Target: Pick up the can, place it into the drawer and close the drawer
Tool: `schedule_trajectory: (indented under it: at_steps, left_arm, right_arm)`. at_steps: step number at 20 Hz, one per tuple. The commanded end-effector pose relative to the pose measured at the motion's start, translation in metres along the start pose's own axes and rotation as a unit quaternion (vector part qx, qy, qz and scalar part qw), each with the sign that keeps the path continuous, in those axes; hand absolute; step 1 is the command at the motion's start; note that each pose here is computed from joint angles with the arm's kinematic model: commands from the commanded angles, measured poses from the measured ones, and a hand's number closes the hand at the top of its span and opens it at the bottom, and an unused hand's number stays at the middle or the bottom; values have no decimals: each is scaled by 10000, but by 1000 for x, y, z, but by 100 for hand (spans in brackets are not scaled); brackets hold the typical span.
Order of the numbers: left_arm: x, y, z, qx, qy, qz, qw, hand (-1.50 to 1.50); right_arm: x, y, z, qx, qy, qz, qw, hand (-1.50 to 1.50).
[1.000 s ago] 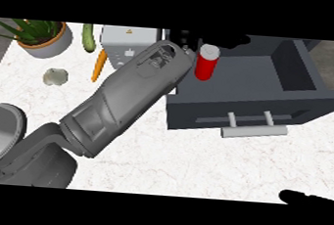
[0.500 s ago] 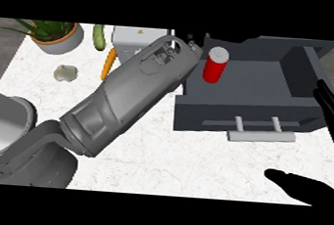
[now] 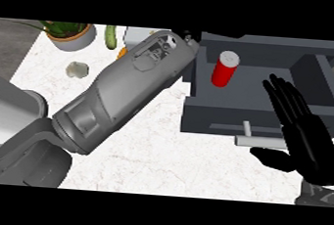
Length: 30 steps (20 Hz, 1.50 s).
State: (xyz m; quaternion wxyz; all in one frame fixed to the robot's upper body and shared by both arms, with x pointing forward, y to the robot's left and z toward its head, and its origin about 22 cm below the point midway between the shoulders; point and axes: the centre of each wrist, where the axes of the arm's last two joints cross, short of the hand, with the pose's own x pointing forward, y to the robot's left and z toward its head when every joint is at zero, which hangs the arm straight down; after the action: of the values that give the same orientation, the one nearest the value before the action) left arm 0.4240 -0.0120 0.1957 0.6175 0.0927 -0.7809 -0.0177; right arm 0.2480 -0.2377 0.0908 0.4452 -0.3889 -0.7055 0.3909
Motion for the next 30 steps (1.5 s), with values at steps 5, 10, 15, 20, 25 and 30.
schedule_trajectory:
  at_steps: [5, 10, 15, 20, 25, 30]
  left_arm:
    - [-8, 34, -7, 139, 71, -75, 9999, -150]
    - [13, 64, -12, 128, 33, -65, 9999, -150]
    - [18, 70, -5, -30, -9, -57, 10000, -150]
    - [16, 101, -4, -1, 165, -124, 9998, -150]
    - [4, 113, 3, 30, 328, -158, 9993, -150]
    - [7, 142, 6, 75, 223, -245, 9994, -150]
  right_arm:
    - [-33, 70, -7, -165, 340, 246, 9990, -150]
    - [-42, 90, -25, -96, 469, 404, 9980, -150]
    - [-53, 105, -46, -94, 611, 599, 9963, -150]
    - [-66, 100, -69, -286, 677, 906, 9932, -150]
    - [-52, 108, -98, -580, 653, 994, 9912, -150]
    - [-69, 98, -120, -836, 676, 1149, 9875, -150]
